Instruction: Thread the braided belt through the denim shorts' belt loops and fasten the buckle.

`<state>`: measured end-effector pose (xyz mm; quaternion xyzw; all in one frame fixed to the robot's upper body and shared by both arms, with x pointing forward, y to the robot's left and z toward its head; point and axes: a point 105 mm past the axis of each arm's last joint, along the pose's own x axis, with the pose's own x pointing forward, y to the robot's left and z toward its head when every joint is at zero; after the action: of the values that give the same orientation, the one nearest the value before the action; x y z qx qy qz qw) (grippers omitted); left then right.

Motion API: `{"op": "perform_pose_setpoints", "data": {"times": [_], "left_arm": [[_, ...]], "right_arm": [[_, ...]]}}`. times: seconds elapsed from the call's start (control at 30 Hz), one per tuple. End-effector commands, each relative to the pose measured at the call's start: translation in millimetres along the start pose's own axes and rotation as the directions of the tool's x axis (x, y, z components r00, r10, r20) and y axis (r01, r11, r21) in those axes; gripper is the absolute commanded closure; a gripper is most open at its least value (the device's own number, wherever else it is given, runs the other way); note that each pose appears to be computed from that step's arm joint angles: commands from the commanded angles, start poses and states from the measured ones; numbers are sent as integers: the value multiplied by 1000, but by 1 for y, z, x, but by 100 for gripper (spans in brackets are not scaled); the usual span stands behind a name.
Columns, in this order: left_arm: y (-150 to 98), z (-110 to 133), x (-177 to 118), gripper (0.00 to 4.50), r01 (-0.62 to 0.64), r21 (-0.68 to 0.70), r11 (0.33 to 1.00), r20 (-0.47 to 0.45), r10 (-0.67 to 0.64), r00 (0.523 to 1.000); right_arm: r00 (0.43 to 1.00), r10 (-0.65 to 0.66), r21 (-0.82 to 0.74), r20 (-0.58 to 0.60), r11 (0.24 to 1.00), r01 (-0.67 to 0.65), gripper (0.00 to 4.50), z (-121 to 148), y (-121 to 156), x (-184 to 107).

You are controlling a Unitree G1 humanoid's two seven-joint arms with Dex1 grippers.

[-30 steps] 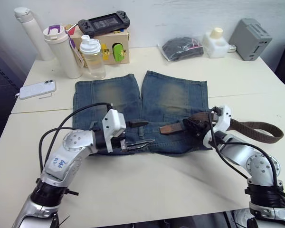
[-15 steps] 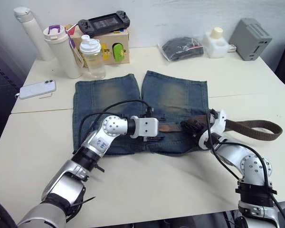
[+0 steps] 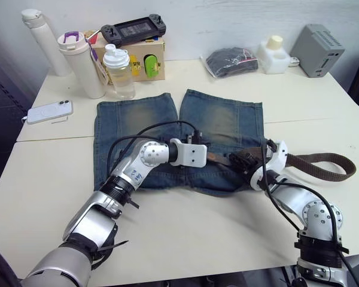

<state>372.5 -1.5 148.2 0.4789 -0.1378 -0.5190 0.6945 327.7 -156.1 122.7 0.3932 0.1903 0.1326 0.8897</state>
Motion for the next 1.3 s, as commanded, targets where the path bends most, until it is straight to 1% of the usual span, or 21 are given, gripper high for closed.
{"op": "perform_pose_setpoints", "data": {"times": [0.03,0.17,0.27,0.33,0.4,0.43,0.57,0.63,0.87,0.97,1.07,1.1,1.13,1.17,1.23,1.3], "left_arm": [[-22,-12,4,392,76,-49,996,-39,-78,996],[-28,-5,1,392,131,-92,987,12,-130,991],[-27,-2,0,392,143,-106,984,29,-141,990],[-29,-2,-2,392,162,-74,984,30,-161,987],[-30,0,-2,442,173,-50,984,41,-171,984],[-31,2,-2,448,182,-31,983,46,-180,983],[-32,6,-2,448,187,17,982,64,-187,980],[-32,5,-2,448,182,64,981,54,-185,981],[-26,14,-11,448,82,237,968,87,-105,991],[-18,19,-20,448,10,249,968,115,-40,993],[-7,28,-27,448,-59,206,977,148,28,989],[-5,29,-29,450,-66,190,980,150,37,988],[-4,30,-29,450,-68,180,981,149,41,988],[-2,32,-29,450,-79,145,986,158,56,986],[1,36,-28,450,-81,108,991,165,63,984],[2,40,-27,450,-66,57,996,180,55,982]], "right_arm": [[999,32,-6,17,999,-32,450,2,8,-4],[999,28,-5,19,1000,-27,450,2,7,-4],[999,28,-4,27,1000,-28,450,3,7,-5],[999,29,-5,34,1000,-29,450,5,8,-6],[999,29,-3,37,1000,-29,450,5,8,-7],[999,28,0,39,1000,-28,450,5,8,-7],[999,25,4,43,1000,-25,450,5,7,-9],[999,23,5,44,1000,-23,450,5,7,-9],[998,28,25,61,999,-30,450,7,9,-12],[996,37,32,83,999,-40,450,11,12,-15],[991,56,54,123,997,-63,450,19,16,-20],[987,74,72,145,994,-85,363,24,20,-24],[984,85,84,160,992,-99,333,27,22,-26],[976,108,91,191,988,-127,289,35,27,-32],[964,148,85,222,982,-170,187,45,35,-41],[959,186,70,213,976,-205,87,48,45,-51]]}}
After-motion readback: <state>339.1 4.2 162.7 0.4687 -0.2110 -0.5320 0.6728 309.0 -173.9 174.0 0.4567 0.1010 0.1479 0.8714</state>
